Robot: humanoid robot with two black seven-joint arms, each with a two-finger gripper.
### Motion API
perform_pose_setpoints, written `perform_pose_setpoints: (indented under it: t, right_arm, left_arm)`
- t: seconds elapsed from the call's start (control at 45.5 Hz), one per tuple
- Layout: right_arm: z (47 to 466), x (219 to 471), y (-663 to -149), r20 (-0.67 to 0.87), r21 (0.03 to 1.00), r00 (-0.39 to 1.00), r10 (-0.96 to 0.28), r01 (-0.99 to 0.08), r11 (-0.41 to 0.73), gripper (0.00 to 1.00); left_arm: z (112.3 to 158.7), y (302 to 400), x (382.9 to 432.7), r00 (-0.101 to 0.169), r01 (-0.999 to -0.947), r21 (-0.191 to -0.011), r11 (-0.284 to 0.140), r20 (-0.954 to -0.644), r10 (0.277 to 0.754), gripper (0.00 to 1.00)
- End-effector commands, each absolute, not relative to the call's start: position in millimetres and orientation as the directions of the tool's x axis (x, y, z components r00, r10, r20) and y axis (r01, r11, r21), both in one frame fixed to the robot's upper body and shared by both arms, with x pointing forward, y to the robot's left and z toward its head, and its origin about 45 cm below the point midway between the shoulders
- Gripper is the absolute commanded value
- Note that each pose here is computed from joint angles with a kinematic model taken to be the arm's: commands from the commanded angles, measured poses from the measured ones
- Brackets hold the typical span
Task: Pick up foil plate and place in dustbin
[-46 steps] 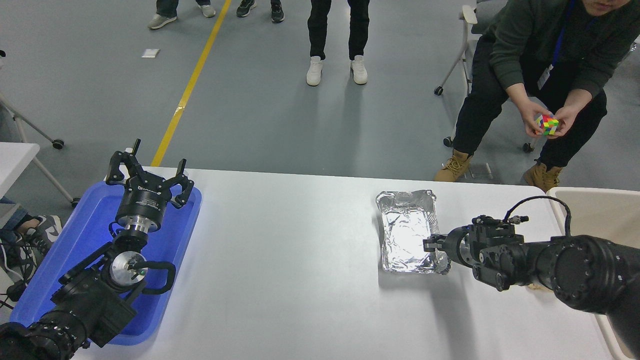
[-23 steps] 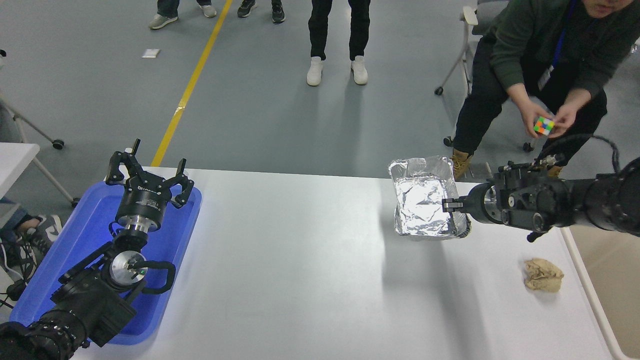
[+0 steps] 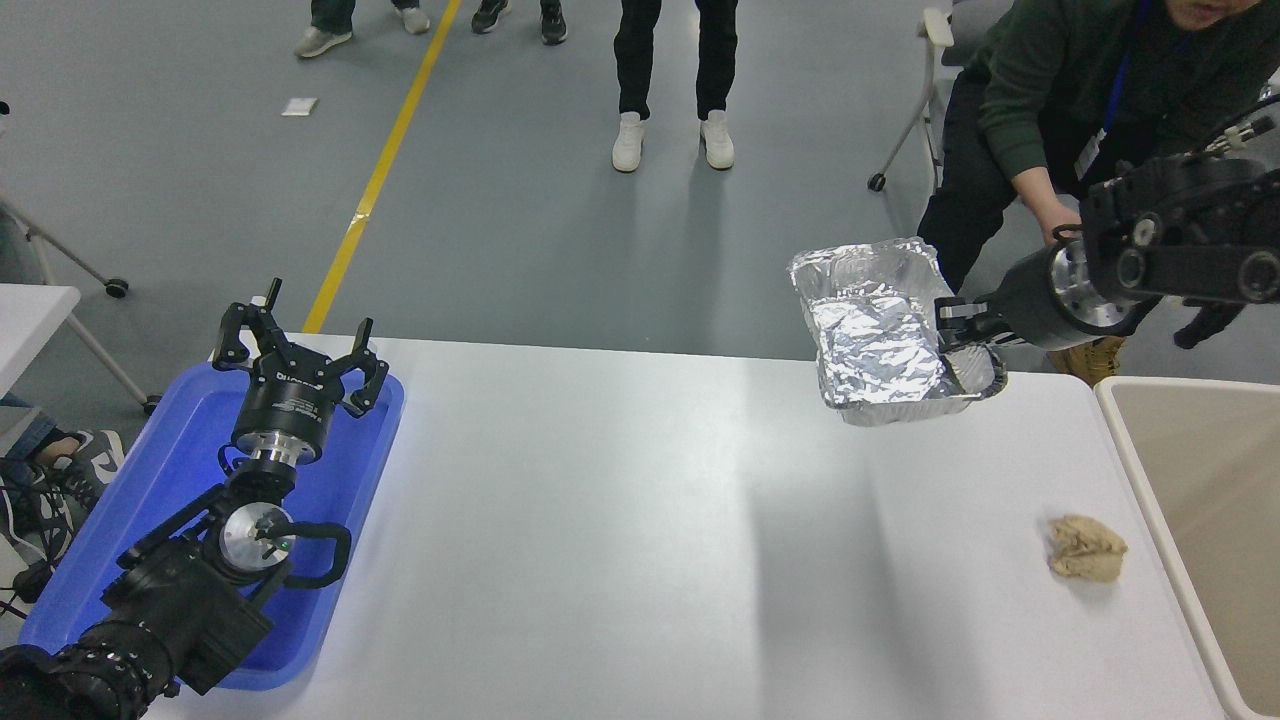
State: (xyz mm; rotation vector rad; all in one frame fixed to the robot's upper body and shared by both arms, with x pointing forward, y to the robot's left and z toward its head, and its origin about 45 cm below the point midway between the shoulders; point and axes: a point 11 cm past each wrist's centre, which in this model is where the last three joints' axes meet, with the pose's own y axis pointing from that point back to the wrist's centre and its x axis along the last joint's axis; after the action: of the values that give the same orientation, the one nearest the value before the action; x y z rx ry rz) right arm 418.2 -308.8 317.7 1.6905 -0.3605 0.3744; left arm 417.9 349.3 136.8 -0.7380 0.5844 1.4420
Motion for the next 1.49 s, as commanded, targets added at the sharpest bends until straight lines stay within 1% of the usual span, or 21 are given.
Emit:
perform_pose_setpoints:
  t: [0.0,0.154,0.264,0.703,0.857,0.989,1.165,1.385,1.473]
  right_arm:
    - [363.2,410.6,-308.4,0.432,0.886,0.901,-0.036,-0.431,-0.171,0.0]
    - [382.5,410.3,-305.1,0.44,0.882,0.897,-0.026,-0.438,-0.172,0.0]
    - [387.3,409.8,-303.3,0.439,0.883,0.898,-0.023,-0.436,-0.175,0.0]
    - [386.2,410.2,-304.2,0.439,0.883,0.898,-0.024,-0.436,-0.173,0.0]
    - [383.0,410.8,-318.5,0.449,0.877,0.891,-0.058,-0.453,-0.163,0.0]
    - [375.4,411.1,-343.9,0.458,0.869,0.88,-0.122,-0.473,-0.148,0.0]
    - [360.6,408.7,-402.3,0.486,0.845,0.834,-0.262,-0.525,-0.101,0.0]
    - [358.3,405.5,-475.0,0.545,0.811,0.744,-0.386,-0.584,0.017,0.0]
    - [358.3,400.0,-510.2,0.578,0.791,0.693,-0.43,-0.605,0.088,0.0]
  left_arm:
    - [136.8,349.3,418.0,0.06,-0.9952,-0.096,-0.018,-0.748,0.661,1.0]
    - [136.9,349.2,418.0,0.062,-0.9951,-0.097,-0.017,-0.748,0.66,1.0]
    - [136.8,349.3,418.0,0.06,-0.9952,-0.096,-0.018,-0.748,0.661,1.0]
    - [136.8,349.5,418.0,0.06,-0.9952,-0.096,-0.019,-0.749,0.66,1.0]
    - [136.8,349.3,418.0,0.06,-0.9952,-0.096,-0.018,-0.748,0.661,1.0]
    - [136.8,349.5,418.0,0.06,-0.9952,-0.096,-0.019,-0.749,0.66,1.0]
    - [136.8,349.3,418.0,0.06,-0.9952,-0.096,-0.018,-0.748,0.661,1.0]
    - [136.8,349.3,418.0,0.06,-0.9952,-0.096,-0.018,-0.748,0.661,1.0]
    - [136.8,349.3,418.0,0.06,-0.9952,-0.096,-0.018,-0.748,0.661,1.0]
